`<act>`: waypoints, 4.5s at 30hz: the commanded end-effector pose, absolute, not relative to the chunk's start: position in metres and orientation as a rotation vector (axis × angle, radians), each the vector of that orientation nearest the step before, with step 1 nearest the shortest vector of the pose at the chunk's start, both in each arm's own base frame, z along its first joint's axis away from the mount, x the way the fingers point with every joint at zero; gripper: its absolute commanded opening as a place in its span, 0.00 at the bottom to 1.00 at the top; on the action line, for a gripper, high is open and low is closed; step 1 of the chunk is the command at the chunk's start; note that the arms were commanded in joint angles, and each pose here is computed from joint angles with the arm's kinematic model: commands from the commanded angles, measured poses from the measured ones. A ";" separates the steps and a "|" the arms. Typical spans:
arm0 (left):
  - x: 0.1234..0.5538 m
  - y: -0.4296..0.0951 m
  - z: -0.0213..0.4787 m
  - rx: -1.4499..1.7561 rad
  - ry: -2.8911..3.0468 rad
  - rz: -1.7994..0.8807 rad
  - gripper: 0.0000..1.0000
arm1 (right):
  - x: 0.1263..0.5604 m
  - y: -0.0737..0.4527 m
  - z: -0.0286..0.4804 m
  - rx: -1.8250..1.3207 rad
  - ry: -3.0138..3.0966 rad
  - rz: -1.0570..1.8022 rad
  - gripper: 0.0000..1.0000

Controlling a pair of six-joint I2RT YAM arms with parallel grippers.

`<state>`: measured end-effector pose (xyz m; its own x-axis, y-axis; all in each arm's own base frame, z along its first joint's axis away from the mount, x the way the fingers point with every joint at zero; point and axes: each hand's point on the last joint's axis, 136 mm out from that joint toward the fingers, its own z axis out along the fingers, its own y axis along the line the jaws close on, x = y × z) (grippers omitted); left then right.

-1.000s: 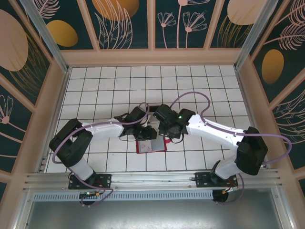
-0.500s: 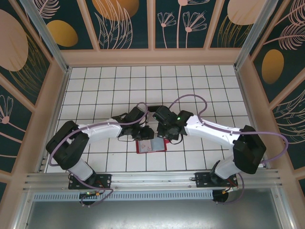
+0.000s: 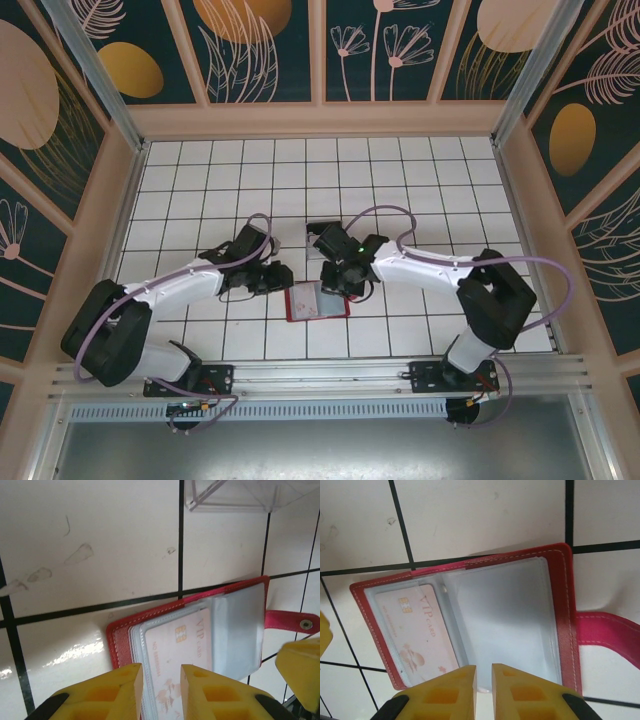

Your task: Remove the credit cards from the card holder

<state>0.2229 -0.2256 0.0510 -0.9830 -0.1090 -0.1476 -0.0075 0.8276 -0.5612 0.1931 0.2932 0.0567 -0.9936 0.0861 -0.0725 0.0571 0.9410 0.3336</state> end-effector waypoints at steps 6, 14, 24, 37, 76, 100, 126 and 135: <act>0.207 -0.224 0.046 -0.065 2.867 -0.921 0.28 | 0.190 0.291 0.025 0.082 3.064 0.486 0.15; 0.202 -0.229 0.045 -0.066 2.878 -0.976 0.26 | 0.180 0.267 0.003 0.116 3.116 0.345 0.15; 0.200 -0.239 0.039 -0.053 2.899 -0.959 0.22 | 0.193 0.292 0.040 0.082 3.041 0.494 0.15; 0.195 -0.240 0.025 -0.040 2.954 -0.867 0.17 | 0.194 0.335 0.054 -0.021 2.961 0.938 0.12; 0.188 -0.232 0.009 -0.028 3.027 -0.750 0.17 | 0.184 0.327 0.030 -0.022 2.934 1.118 0.14; 0.187 -0.229 0.009 -0.032 3.030 -0.735 0.17 | 0.182 0.307 0.033 0.031 2.919 1.073 0.10; 0.203 -0.236 0.025 0.033 2.991 -0.564 0.41 | 0.181 0.319 0.036 -0.014 2.913 1.134 0.09; 0.198 -0.214 0.011 0.055 3.031 -0.341 0.41 | 0.181 0.318 0.038 -0.011 2.911 1.127 0.09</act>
